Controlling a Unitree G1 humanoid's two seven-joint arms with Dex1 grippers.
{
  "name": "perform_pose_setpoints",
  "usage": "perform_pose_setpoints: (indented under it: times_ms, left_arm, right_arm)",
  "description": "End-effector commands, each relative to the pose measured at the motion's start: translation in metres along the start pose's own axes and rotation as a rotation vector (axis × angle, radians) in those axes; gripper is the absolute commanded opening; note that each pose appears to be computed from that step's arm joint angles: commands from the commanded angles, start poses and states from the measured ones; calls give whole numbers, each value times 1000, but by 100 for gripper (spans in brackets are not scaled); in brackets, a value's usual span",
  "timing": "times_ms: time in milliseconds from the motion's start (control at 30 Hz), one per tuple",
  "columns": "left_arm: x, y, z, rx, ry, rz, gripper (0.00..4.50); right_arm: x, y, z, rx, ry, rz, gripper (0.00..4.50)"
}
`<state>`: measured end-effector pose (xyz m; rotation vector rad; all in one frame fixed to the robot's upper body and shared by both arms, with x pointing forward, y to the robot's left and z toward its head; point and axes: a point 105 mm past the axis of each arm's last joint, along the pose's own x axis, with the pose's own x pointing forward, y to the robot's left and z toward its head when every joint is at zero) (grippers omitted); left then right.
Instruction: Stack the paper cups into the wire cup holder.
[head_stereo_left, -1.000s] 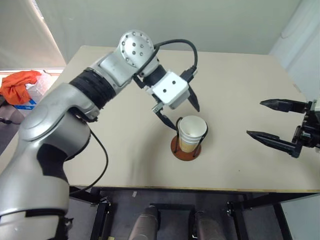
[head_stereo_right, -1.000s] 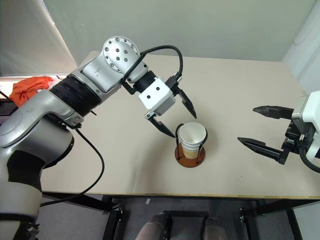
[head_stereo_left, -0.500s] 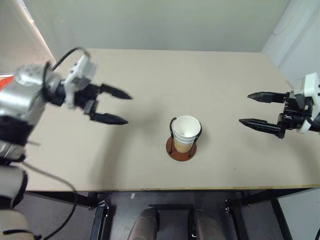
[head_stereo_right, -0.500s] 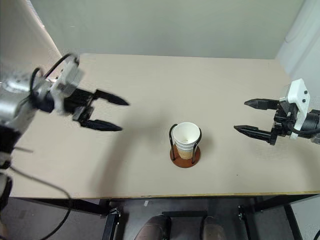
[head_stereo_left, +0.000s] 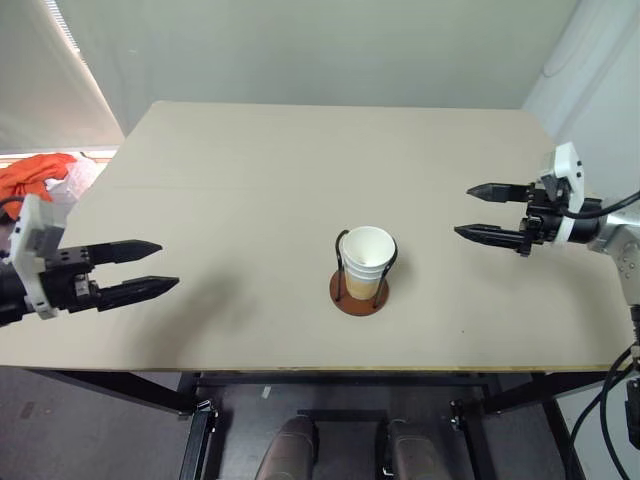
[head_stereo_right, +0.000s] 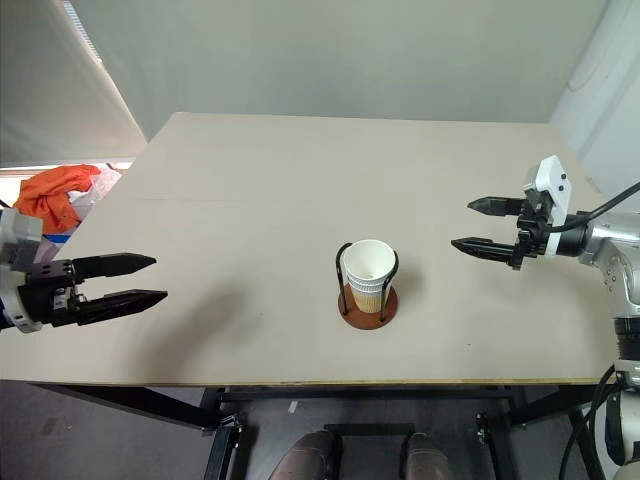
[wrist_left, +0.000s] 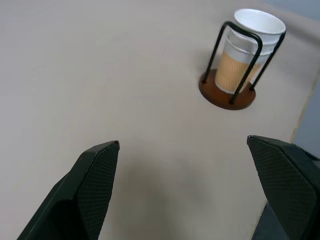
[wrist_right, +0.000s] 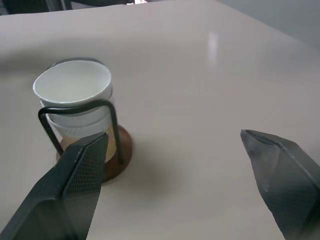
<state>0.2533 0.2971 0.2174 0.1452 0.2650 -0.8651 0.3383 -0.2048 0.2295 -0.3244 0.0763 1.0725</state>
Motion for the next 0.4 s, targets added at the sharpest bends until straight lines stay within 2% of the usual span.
perform_pose_setpoints:
  times_ms: [33,400]
  left_arm:
    - [-2,-5,14,45,-22,6,448]
    - [12,-9,30,57,-48,-28,448]
  right_arm:
    - [-2,-4,12,-50,-19,0,450]
    - [-2,-5,16,-50,-27,-12,450]
